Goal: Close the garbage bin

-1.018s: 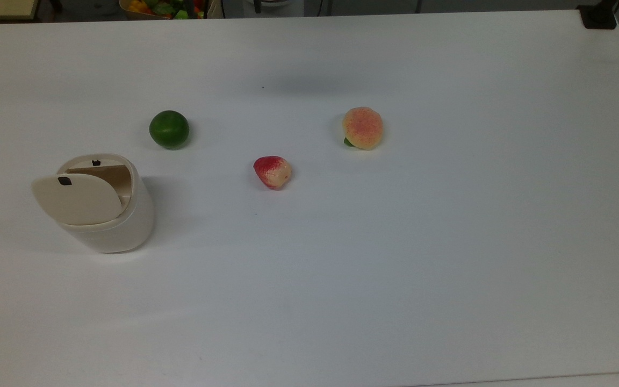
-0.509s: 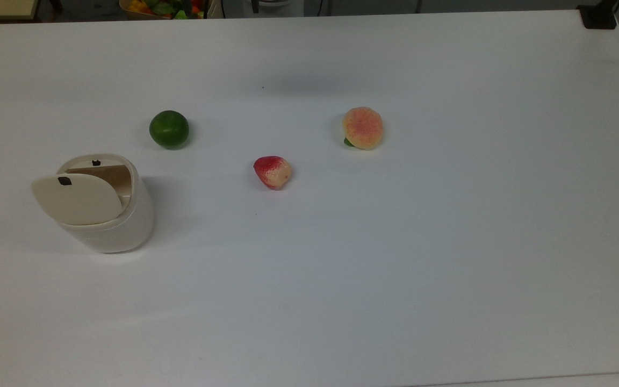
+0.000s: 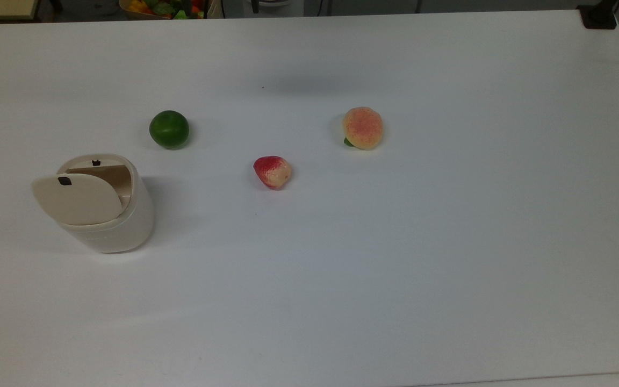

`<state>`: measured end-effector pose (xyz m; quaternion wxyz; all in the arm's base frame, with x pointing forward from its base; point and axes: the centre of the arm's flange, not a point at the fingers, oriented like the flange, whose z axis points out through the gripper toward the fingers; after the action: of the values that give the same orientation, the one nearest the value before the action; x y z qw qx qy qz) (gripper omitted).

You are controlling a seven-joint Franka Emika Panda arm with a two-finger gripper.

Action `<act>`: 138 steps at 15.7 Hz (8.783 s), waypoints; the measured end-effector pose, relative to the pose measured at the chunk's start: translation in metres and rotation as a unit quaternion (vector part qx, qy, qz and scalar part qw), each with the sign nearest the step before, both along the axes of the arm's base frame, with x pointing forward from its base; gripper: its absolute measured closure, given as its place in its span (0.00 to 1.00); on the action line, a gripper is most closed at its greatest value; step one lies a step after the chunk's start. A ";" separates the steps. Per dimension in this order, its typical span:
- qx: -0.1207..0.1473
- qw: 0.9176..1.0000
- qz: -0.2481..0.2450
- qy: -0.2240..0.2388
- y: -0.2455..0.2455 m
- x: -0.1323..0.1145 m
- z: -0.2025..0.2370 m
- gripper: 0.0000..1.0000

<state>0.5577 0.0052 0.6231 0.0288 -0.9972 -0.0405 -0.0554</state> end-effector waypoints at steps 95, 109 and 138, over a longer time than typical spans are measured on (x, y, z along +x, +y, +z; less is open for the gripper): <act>-0.074 0.989 -0.036 -0.125 -0.191 0.117 -0.178 1.00; -0.089 0.989 -0.010 -0.117 -0.191 0.114 -0.183 1.00; 0.044 0.992 -0.119 -0.003 -0.034 -0.010 0.032 0.00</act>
<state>0.5479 -0.0290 0.6549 0.0657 -0.9926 0.0804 -0.0628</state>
